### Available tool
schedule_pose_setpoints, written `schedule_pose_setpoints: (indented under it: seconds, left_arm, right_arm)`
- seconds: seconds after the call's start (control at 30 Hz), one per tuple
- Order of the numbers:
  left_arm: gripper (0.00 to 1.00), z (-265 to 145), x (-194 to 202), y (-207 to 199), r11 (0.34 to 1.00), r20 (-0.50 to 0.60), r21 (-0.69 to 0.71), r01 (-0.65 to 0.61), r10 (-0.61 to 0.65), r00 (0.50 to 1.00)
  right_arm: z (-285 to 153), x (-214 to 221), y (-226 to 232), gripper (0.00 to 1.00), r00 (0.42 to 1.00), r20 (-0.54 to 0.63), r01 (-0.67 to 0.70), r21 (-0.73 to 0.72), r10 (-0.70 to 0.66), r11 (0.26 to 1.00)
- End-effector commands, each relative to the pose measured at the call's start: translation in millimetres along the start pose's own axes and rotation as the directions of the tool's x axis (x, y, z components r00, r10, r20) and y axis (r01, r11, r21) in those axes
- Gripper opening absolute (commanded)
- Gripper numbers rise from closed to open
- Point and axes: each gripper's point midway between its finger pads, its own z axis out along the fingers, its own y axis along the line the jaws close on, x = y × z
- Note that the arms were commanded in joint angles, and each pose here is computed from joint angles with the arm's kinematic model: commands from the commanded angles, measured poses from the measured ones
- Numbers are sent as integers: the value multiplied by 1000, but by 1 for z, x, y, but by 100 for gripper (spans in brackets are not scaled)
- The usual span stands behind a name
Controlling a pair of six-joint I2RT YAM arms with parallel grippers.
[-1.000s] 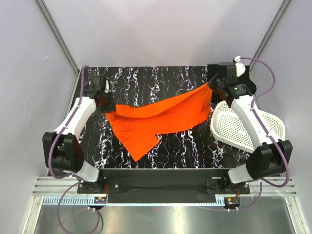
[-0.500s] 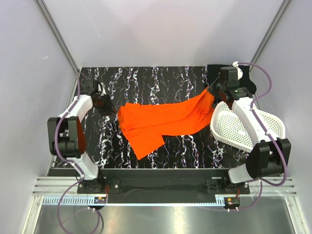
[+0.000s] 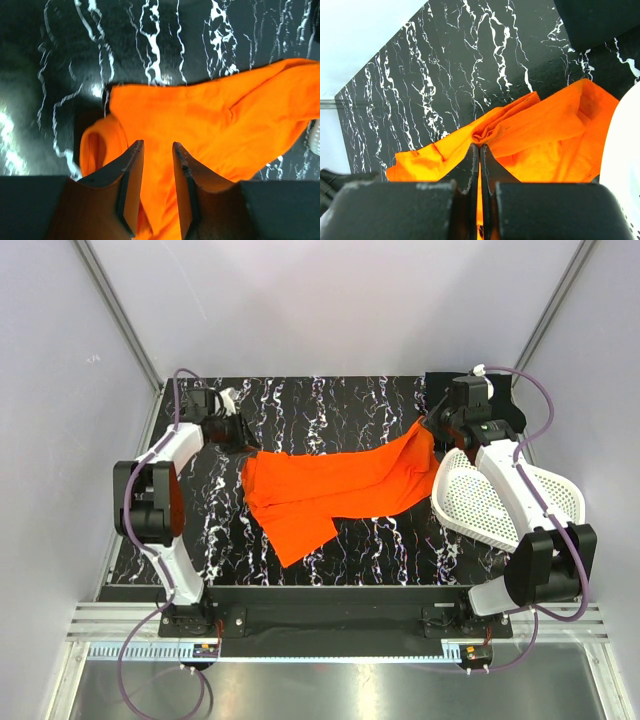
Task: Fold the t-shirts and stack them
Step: Flatten the tshirt out
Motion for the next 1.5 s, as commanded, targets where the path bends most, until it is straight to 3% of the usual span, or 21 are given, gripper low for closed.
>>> schedule_pose_setpoints:
  seconds: [0.0,0.27,0.57,0.9,1.07,1.2,1.23,1.27,1.47]
  left_arm:
    - [36,17,-20,-6,998,27,6,-70,70,997]
    - [34,54,-28,23,996,-32,-61,-71,69,997]
    - [42,61,-22,43,984,-54,-126,-123,117,992]
    - [41,69,-15,46,986,-80,-111,-127,119,990]
    - [36,71,-17,44,987,-80,-101,-124,116,990]
    - [16,70,-26,34,990,-61,-66,-128,124,990]
    - [3,67,-29,29,990,-52,-56,-128,125,991]
    - [0,65,-31,22,993,-47,-27,-119,117,992]
    - [0,19,-67,-17,991,81,-6,-131,131,988]
  right_arm:
    - [1,-9,16,0,1000,25,18,-63,-16,998]
    - [2,-7,20,0,1000,13,20,-85,-19,996]
    - [7,-4,20,0,1000,1,20,-90,-20,996]
    - [12,-4,23,0,1000,-8,19,-97,-20,995]
    - [12,-3,23,0,1000,-10,19,-97,-20,995]
    - [13,-3,21,0,1000,-9,21,-90,-22,996]
    - [14,-2,20,0,1000,-9,20,-86,-21,996]
    - [15,-2,19,0,1000,-11,18,-85,-19,996]
    - [10,-3,24,0,1000,-15,-1,-96,-1,995]
